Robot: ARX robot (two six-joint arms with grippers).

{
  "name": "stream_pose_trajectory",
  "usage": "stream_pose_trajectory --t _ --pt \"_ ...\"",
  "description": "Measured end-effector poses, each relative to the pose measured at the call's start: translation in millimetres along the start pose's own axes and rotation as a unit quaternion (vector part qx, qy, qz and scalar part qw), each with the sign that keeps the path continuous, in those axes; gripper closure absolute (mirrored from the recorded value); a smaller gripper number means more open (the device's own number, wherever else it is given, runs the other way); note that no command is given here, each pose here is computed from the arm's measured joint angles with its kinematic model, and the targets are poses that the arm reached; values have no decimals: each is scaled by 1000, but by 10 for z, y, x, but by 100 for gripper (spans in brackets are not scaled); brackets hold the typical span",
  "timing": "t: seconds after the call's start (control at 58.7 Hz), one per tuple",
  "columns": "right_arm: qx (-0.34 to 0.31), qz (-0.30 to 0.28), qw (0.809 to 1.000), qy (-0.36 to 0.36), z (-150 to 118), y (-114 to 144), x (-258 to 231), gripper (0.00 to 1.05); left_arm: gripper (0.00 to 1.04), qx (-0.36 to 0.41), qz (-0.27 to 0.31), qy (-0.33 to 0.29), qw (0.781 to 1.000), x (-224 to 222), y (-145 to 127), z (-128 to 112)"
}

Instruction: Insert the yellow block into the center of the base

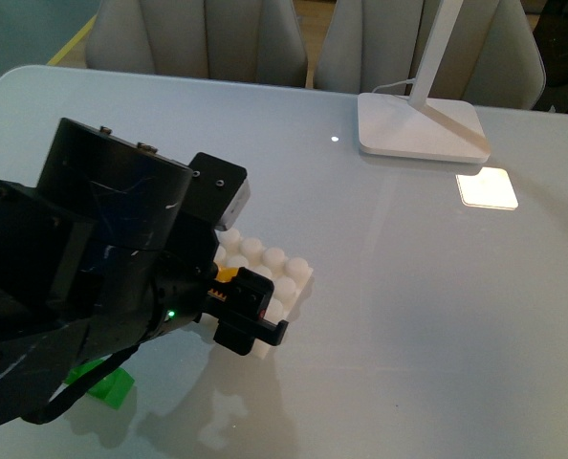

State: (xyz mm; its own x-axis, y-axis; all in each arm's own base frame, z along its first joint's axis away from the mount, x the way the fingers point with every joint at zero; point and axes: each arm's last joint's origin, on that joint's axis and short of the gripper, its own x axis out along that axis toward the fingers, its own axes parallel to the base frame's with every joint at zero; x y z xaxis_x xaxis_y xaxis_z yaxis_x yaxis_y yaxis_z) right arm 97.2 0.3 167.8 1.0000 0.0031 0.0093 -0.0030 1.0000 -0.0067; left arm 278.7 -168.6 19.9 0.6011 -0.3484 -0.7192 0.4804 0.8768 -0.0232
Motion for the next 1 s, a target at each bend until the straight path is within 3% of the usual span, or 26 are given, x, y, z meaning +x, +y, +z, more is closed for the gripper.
stream_pose_trajectory --t 0.341,1.005 --pt "0 0 1000 0 0 0 0 9 42 3 10 -7 1000 178 -60 81" --pt "0 0 1000 0 0 0 0 9 42 -18 43 -4 999 265 234 26"
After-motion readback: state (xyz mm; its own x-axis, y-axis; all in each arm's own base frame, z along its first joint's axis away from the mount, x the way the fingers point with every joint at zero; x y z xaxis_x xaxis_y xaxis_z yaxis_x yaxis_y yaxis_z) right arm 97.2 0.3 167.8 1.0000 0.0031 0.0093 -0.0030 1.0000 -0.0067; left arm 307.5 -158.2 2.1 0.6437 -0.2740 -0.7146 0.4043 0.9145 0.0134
